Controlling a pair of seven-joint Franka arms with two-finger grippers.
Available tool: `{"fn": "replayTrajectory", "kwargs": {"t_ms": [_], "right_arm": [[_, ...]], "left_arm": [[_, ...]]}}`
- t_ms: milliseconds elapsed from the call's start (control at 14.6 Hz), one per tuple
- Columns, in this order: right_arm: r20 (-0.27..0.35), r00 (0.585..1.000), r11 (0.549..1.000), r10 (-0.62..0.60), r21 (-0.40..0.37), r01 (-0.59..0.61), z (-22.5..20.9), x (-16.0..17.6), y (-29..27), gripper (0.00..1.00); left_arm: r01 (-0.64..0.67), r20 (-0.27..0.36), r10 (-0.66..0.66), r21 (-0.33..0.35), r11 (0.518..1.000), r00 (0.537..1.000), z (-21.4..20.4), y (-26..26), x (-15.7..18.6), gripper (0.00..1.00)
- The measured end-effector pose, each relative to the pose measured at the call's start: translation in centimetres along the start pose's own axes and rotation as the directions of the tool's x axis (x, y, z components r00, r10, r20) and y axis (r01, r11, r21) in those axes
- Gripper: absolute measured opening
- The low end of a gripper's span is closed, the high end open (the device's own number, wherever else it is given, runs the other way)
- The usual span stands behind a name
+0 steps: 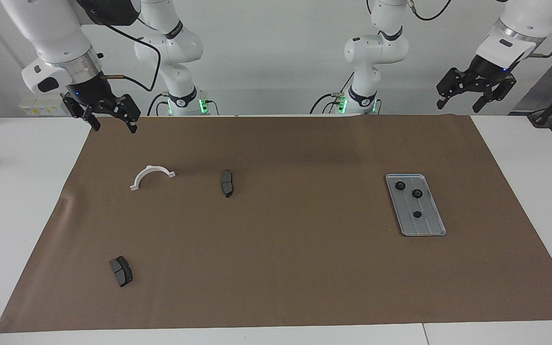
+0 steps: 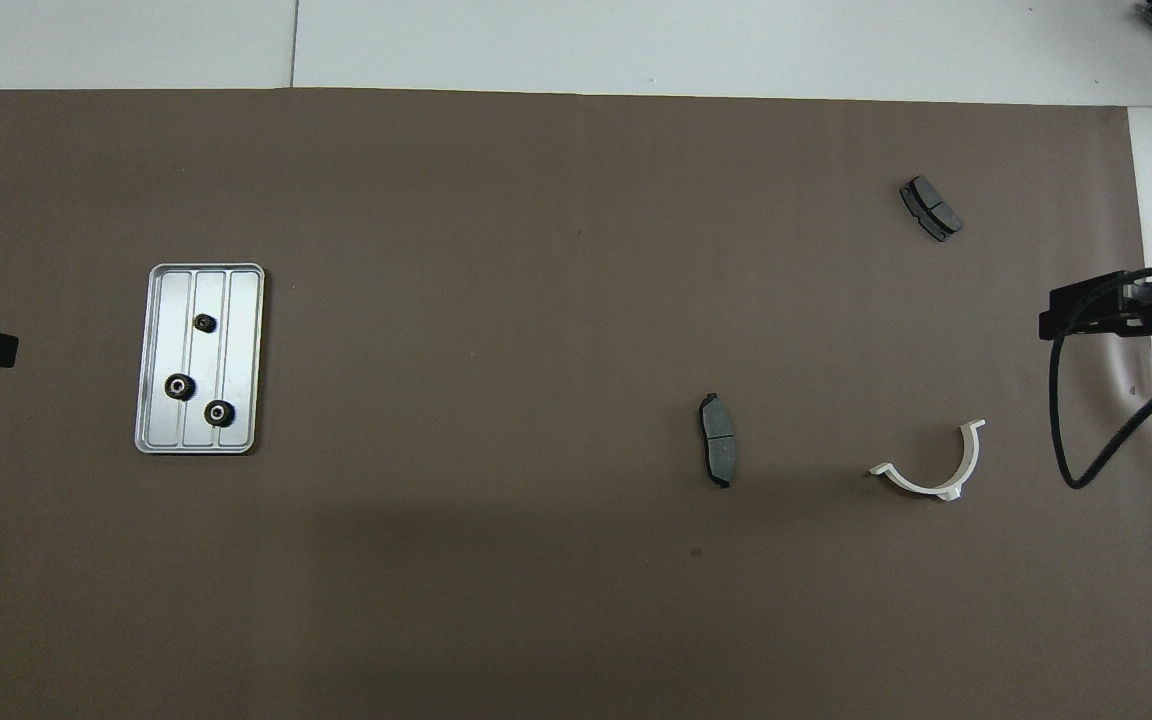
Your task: Pick bearing gear from pile to tray
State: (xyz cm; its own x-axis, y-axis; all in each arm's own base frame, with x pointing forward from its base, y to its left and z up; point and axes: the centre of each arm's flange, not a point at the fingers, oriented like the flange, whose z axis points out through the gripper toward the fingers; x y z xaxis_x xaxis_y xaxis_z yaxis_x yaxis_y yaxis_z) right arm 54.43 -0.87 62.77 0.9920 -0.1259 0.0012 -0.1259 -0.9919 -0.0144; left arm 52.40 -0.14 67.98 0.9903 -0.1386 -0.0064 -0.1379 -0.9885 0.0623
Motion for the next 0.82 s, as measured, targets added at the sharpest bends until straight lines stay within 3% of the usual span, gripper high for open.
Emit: {"fn": "replayTrajectory", "kwargs": {"t_ms": [479,821], "right_arm": [[0.000,1.000,1.000,0.000,0.000,0.000,0.0,0.0,0.0,1.00],[0.000,1.000,1.000,0.000,0.000,0.000,0.0,0.0,0.0,1.00]], "left_arm": [[0.007,0.023,-0.007,0.027,1.000,1.000,0.0,-0.3,-0.5,1.00],[0.089,0.021,-0.090,0.048,0.995,0.996,1.1,0.1,-0.8,1.00]]}}
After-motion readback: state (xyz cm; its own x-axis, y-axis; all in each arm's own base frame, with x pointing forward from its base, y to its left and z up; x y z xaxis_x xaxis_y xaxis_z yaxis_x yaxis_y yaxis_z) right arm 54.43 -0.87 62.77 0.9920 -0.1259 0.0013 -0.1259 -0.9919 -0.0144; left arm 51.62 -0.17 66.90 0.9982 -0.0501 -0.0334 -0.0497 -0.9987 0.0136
